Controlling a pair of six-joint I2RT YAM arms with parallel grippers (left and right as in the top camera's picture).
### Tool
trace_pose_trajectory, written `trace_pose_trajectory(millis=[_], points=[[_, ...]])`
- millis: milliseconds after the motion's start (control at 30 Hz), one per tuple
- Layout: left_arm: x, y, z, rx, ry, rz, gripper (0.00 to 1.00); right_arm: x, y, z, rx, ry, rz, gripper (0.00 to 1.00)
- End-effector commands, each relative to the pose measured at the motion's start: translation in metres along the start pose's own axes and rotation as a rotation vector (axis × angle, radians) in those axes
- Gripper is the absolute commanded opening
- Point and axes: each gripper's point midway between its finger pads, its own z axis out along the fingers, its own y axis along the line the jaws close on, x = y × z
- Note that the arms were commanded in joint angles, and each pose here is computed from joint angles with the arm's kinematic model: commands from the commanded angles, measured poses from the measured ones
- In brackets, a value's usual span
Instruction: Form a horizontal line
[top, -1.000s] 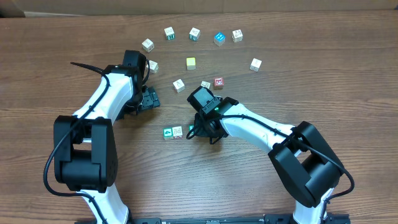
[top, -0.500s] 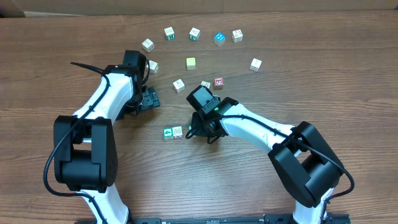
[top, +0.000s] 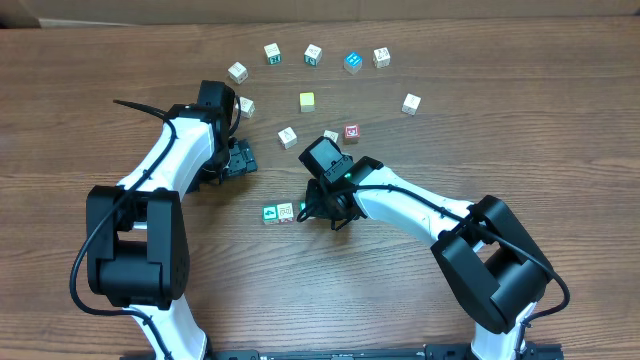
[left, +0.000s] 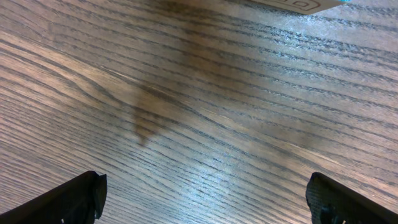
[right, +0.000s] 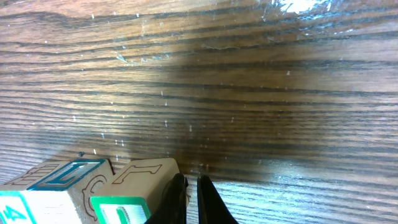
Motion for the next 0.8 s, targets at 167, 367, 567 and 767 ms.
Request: trace_pose_trajectory(millis=[167, 367, 567, 767], points=[[0.001, 0.001, 0.004, -0.015, 0.003, 0.000, 1.00, 0.007, -0.007, -0.004, 0.030, 0.011, 0.021, 0.05], [0.001, 0.001, 0.004, -0.015, 0.003, 0.000, 1.00, 0.009, 0.002, -0.003, 0.004, 0.008, 0.006, 0.05], [0.001, 0.001, 0.004, -0.015, 0.003, 0.000, 1.00, 0.008, 0.007, -0.003, -0.012, -0.003, -0.002, 0.05], [0.001, 0.001, 0.004, -0.015, 0.003, 0.000, 1.00, 0.006, 0.008, -0.003, -0.016, -0.008, -0.003, 0.05]])
